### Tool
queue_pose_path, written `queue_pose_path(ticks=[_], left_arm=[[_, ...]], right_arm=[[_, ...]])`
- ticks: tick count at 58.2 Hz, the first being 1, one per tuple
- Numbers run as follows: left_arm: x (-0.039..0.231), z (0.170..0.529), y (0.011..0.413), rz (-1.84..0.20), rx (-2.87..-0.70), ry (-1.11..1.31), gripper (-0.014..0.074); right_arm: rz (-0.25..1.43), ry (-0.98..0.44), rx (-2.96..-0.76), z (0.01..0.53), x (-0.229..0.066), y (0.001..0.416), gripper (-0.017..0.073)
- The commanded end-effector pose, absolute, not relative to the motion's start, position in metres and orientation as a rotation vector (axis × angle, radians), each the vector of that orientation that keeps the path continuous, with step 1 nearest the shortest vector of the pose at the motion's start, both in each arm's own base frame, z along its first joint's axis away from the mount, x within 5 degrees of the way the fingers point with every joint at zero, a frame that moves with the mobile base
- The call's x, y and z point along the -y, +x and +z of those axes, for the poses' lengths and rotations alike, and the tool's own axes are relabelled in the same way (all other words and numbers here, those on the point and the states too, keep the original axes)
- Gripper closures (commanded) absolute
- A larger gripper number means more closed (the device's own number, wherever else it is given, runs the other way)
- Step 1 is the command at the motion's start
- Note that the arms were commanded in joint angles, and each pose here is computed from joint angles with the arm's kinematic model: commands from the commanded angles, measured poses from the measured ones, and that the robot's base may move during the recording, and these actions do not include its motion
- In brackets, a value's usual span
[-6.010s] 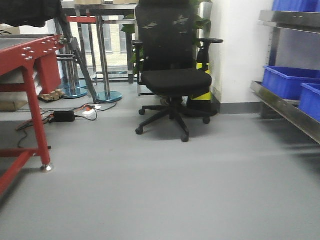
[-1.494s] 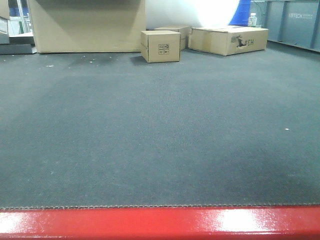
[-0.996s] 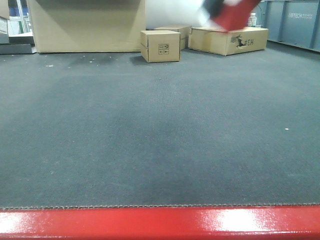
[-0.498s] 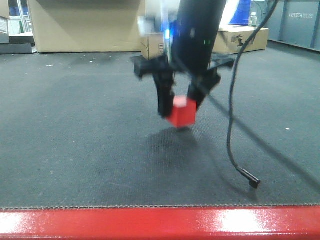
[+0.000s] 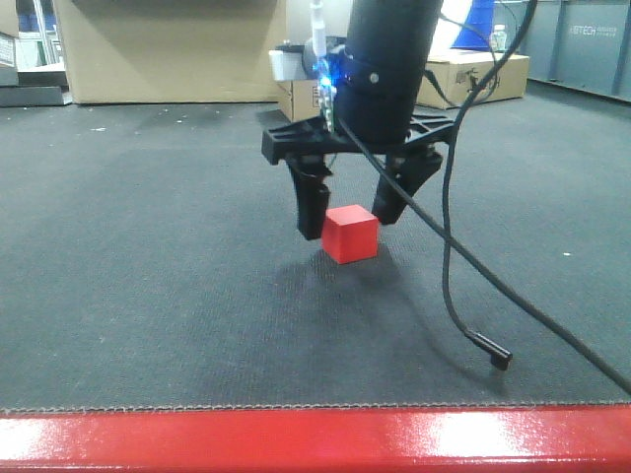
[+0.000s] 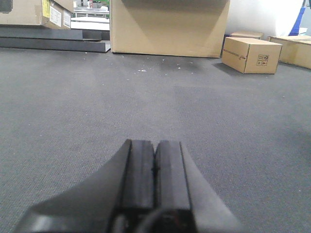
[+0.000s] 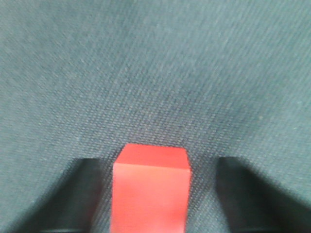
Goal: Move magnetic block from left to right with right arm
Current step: 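Open the right gripper and raise it away from the cube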
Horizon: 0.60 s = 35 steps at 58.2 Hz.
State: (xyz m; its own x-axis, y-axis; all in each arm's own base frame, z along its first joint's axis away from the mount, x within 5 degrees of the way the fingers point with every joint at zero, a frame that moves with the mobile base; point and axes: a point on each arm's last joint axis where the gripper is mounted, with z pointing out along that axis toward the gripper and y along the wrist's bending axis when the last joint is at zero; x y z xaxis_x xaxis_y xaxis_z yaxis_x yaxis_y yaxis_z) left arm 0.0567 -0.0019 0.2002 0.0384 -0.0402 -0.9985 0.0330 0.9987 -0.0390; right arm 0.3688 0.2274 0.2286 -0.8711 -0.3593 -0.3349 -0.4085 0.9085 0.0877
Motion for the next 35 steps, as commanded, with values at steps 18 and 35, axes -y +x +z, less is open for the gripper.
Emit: queue_pose_path(ticks=[18,35], left_arm=[[0.001,0.205,0.056,-0.06,-1.448,-0.019,0.072],[0.001,0.205,0.056,-0.06,-1.448,-0.019,0.072]], right_arm=[[0.336,-0.501,-2.406,0.364,-0.203,0.337,0.0118],[0.288,-0.486,-2.181,0.425,-0.153,0.266,0.0498]])
